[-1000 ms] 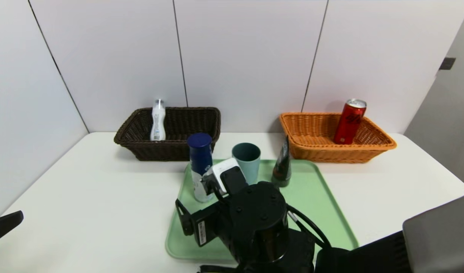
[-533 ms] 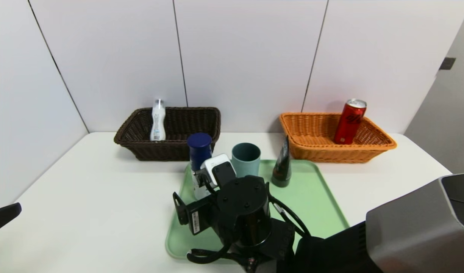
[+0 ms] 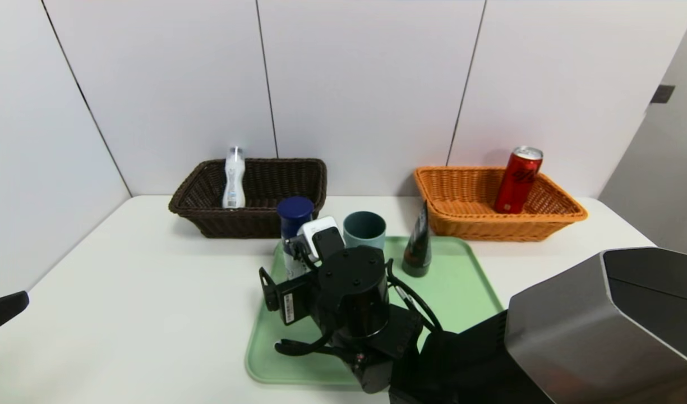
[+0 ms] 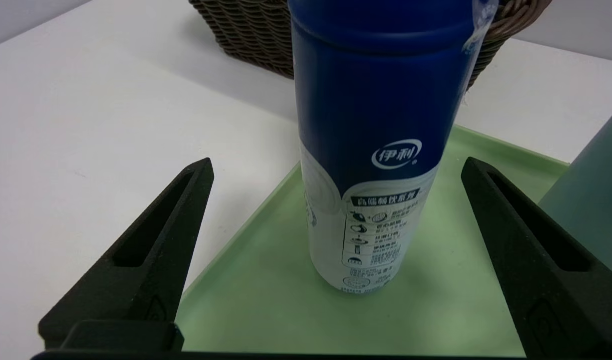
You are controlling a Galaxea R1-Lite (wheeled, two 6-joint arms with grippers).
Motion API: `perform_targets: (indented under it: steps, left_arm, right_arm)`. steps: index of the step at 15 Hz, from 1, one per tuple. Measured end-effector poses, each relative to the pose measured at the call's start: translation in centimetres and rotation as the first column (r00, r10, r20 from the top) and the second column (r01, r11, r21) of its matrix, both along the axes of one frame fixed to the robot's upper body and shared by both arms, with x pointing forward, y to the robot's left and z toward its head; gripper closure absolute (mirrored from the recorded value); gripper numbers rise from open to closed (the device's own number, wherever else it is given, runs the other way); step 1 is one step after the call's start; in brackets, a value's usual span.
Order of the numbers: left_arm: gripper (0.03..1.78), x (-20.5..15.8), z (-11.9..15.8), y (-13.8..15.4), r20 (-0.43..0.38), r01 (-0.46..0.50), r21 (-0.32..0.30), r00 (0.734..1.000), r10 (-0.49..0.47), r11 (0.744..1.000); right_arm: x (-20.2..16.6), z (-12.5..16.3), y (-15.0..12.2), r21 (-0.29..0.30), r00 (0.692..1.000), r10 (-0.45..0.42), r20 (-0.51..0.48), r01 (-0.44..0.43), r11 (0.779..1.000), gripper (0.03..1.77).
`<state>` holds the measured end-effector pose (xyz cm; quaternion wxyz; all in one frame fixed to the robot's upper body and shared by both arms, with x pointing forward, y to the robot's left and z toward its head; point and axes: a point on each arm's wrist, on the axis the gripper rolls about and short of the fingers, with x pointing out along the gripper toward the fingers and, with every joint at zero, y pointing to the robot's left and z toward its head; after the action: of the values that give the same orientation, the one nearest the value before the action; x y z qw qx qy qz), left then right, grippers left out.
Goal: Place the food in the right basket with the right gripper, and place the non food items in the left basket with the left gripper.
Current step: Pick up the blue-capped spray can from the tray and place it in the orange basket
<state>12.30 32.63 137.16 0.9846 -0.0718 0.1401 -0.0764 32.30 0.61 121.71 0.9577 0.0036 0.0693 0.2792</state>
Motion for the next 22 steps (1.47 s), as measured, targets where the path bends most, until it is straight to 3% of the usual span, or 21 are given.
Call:
perform_targets:
  steps: [9, 10, 13, 16, 22]
  left_arm:
    - [0.12, 0.4, 0.4, -0.1, -0.002, 0.002, 0.002, 1.0, -0.002, 1.0]
    - [0.12, 0.4, 0.4, -0.2, -0.004, 0.002, 0.003, 1.0, -0.002, 1.0]
    - [0.12, 0.6, 0.4, -0.2, -0.009, 0.003, 0.004, 1.0, -0.003, 1.0]
    - [0.12, 0.6, 0.3, -0.2, -0.014, 0.002, 0.006, 1.0, -0.002, 1.0]
    - [0.12, 0.7, 0.2, -0.2, -0.019, 0.002, 0.008, 1.0, -0.002, 1.0]
  right_arm:
    - [1.8, -0.7, 0.6, -0.003, 1.0, -0.025, 0.015, 0.025, 1.0, 0.09]
    - [2.0, -0.7, 0.6, -0.001, 0.999, -0.029, 0.016, 0.029, 1.0, 0.18]
    - [2.3, -0.8, 0.5, 0.001, 0.999, -0.034, 0.016, 0.034, 0.999, 0.67]
    - [2.3, -0.7, 0.8, 0.039, 0.999, -0.027, 0.044, 0.025, 0.999, 0.97]
    - [1.3, 0.4, 1.1, 0.064, 0.997, 0.0, 0.082, -0.005, 0.998, 1.0]
